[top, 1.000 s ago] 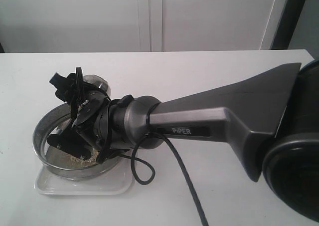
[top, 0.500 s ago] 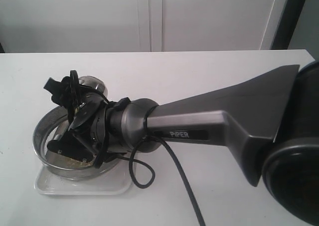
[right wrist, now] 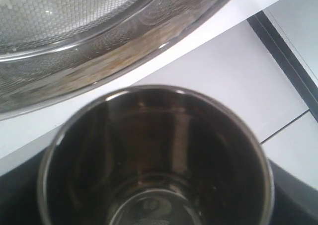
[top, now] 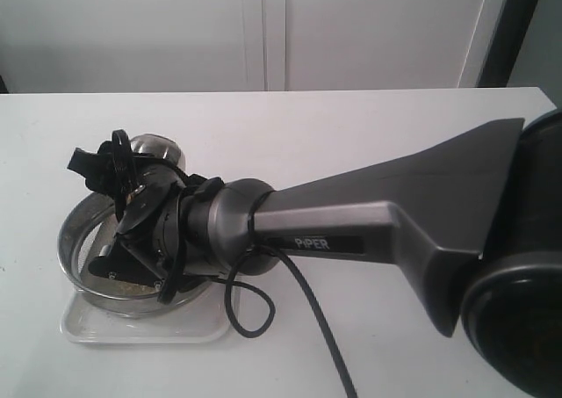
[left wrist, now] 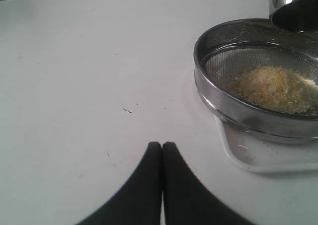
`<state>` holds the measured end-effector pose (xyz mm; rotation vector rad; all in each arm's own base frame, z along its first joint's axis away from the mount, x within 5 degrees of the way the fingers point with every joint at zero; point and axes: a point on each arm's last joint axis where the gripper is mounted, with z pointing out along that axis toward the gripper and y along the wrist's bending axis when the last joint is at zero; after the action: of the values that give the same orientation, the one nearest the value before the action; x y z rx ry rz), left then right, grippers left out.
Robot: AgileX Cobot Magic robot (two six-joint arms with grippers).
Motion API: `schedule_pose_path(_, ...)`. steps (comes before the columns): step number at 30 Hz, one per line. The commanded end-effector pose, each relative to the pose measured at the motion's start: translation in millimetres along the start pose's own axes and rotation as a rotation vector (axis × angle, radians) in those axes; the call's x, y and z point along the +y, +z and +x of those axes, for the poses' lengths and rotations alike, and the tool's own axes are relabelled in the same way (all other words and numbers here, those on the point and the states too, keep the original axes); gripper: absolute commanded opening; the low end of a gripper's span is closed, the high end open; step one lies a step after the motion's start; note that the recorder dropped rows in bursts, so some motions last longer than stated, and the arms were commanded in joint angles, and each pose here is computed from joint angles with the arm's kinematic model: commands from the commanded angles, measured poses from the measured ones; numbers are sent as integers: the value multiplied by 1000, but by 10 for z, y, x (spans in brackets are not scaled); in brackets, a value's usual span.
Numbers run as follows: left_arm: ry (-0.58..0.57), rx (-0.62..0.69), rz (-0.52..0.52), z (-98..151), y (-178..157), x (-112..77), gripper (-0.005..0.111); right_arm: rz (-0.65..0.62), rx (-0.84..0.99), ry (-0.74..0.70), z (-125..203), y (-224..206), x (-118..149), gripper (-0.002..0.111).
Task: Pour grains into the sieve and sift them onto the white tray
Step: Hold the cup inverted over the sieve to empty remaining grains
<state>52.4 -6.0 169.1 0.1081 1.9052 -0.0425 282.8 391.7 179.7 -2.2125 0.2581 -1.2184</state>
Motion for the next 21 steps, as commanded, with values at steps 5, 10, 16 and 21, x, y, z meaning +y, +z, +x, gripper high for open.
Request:
schedule_pose_path(5, -4, -6, -4, 2, -1, 2, 0, 18, 3, 8, 6, -14, -50, 0)
schedule_pose_path(10, -4, -6, -4, 2, -1, 2, 0, 12, 27, 15, 33, -10, -56, 0)
schedule_pose_path(16, -4, -6, -4, 2, -1, 2, 0, 35, 36, 66, 81, -24, -135, 0)
schedule_pose_path(21, -4, -6, -4, 2, -1, 2, 0, 34, 33, 50, 73, -19, -132, 0)
